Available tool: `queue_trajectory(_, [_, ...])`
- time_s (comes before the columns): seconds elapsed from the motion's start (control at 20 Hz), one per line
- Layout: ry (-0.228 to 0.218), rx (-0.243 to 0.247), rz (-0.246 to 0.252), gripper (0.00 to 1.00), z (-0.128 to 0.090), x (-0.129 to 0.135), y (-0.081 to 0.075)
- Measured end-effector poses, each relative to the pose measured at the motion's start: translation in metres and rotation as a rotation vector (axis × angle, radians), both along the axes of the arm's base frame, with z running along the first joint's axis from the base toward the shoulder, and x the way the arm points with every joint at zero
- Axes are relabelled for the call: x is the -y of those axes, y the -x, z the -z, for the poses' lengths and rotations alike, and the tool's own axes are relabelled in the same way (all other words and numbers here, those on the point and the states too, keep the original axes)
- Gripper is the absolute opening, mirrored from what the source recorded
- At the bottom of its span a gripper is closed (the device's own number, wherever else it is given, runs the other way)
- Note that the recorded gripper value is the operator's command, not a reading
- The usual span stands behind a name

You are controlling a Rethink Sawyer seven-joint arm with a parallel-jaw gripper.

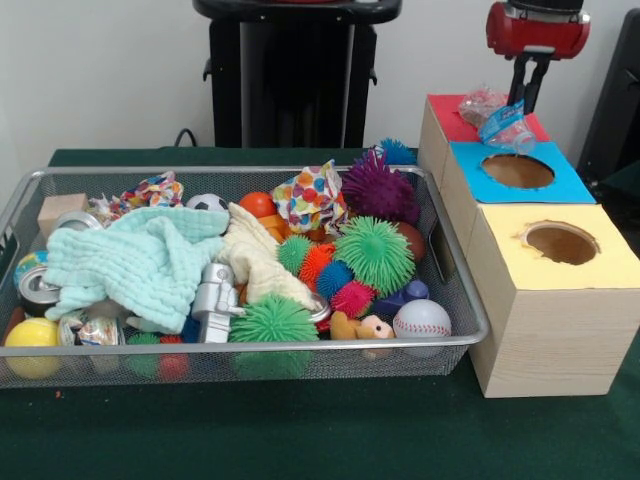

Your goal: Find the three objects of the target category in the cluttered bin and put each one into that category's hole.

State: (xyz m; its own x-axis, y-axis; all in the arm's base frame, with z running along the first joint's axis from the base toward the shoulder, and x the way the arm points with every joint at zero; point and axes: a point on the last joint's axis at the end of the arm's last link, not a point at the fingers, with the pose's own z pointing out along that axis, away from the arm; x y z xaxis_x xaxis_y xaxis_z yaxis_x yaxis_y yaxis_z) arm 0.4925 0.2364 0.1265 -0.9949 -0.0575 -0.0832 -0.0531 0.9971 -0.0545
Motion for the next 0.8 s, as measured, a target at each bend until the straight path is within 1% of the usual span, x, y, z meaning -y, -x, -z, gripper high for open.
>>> queue_trajectory(0.5, [-0.015, 0.064, 0.028, 0.00, 0.0023, 0.0012, 0.0049])
queue_trajectory(0.8, [-0.016, 0.077, 0.028, 0.00, 0.0025, 0.0000, 0.0071])
